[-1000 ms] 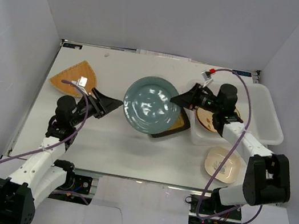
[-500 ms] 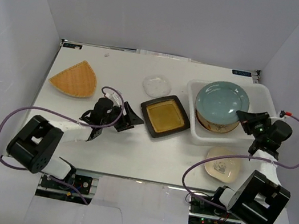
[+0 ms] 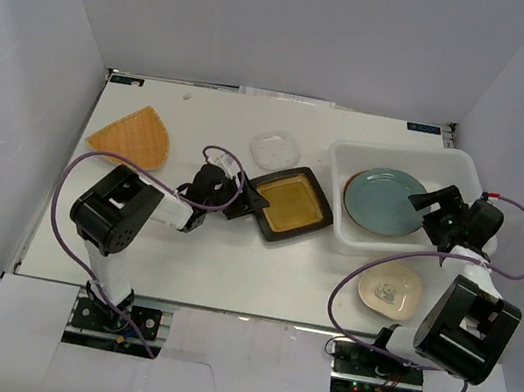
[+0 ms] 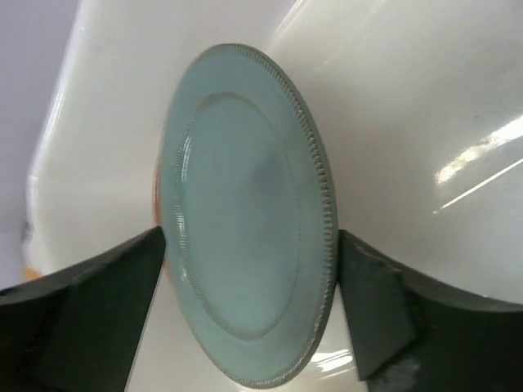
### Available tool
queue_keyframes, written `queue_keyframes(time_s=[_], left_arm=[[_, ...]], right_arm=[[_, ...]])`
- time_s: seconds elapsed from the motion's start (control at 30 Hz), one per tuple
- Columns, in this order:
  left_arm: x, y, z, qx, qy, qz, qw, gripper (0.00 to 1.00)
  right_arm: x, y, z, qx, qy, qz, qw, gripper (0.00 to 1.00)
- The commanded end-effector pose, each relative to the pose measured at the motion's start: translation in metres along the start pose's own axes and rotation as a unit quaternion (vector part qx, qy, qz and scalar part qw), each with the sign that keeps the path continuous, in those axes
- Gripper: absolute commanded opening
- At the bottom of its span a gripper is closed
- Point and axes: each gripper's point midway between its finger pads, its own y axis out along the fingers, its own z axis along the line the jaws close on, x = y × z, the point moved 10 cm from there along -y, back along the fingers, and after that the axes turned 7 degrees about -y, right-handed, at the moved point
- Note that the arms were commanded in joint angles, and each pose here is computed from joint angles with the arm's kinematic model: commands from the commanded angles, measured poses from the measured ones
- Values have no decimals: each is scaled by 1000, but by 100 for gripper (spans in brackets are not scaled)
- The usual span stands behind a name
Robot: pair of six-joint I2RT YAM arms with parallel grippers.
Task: Place the plates into the plastic bin on the countertop
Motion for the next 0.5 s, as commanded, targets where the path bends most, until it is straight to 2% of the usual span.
queue_keyframes(time_s=[0.0,0.03,0.1,0.13,0.17,0.2,0.23,0.27,0.37,0.47], left_arm=[[-6,11,14,38,4,-9,999,71],[-5,13,16,43,2,-21,999,69],[-7,15,18,49,0,-27,998,61],[-7,15,20,47,-2,-34,998,58],[-8,16,23,52,-10,-43,998,47],[-10,13,27,51,-13,-49,997,40],[-11,12,29,52,-18,-55,997,34],[-10,10,29,51,-25,-65,996,23],[-12,3,31,51,-24,-78,995,0],[-11,-12,28,47,-14,-101,994,0]], right_arm=[[20,5,13,-32,-88,-26,995,93],[25,6,13,-65,-98,-40,992,98],[18,6,18,-98,-121,-37,987,95],[22,4,13,-155,-134,-66,976,93],[18,2,18,-171,-147,-76,971,90],[20,-1,14,-219,-151,-101,959,90],[21,-5,17,-228,-157,-119,954,90],[15,-5,17,-234,-166,-122,950,90],[17,-7,19,-275,-193,-139,932,90],[17,-8,22,-295,-203,-132,925,90]])
